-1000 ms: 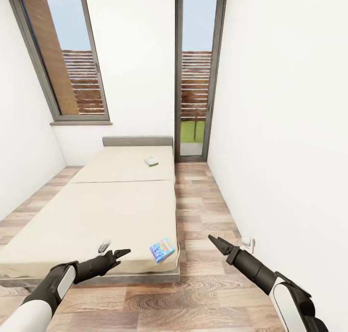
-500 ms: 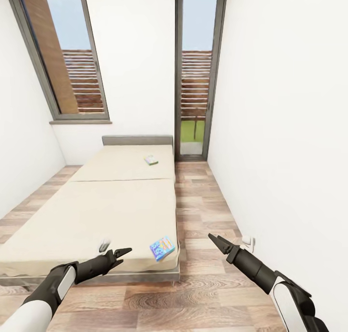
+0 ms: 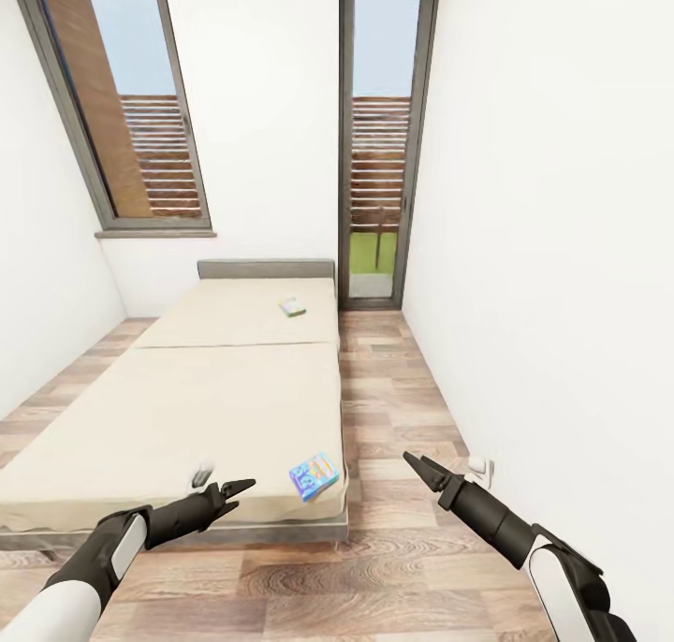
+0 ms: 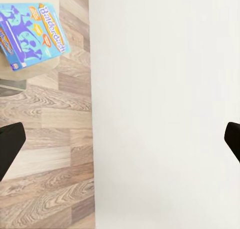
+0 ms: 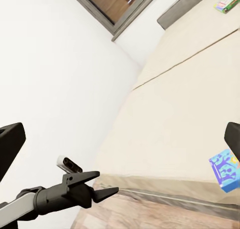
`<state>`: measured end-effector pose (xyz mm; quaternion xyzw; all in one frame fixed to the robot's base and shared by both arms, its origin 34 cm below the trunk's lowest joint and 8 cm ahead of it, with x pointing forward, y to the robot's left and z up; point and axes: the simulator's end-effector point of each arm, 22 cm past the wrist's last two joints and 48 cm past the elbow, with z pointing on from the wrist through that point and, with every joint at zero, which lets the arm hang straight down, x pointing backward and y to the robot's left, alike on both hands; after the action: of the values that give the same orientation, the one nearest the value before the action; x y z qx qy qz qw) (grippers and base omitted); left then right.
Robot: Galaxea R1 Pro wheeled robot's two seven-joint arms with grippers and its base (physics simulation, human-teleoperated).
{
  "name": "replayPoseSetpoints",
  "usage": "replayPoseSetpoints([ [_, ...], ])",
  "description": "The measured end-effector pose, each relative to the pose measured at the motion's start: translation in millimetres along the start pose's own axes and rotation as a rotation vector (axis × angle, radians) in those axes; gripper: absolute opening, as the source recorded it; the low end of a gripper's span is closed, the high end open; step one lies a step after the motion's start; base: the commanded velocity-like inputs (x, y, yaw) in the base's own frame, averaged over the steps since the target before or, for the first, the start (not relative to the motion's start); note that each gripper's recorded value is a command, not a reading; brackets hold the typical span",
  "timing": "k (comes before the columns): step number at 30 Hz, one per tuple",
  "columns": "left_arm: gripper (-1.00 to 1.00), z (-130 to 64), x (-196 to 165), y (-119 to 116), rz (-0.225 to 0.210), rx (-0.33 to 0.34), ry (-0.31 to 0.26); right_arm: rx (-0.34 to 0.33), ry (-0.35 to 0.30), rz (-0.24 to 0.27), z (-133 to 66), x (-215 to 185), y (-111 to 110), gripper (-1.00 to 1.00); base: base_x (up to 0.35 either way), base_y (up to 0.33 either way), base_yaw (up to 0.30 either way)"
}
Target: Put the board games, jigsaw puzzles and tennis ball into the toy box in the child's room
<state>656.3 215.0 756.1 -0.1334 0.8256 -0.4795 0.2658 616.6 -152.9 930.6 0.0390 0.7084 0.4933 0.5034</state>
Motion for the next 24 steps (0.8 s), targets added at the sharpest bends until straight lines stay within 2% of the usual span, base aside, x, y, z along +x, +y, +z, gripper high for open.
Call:
replayPoseSetpoints([
  [24,1.00,15.7,15,34,0.003,0.000,0.005,0.002,-0.001,0.001,-0.4,27,-30,1.00,0.000,0.000,0.000],
])
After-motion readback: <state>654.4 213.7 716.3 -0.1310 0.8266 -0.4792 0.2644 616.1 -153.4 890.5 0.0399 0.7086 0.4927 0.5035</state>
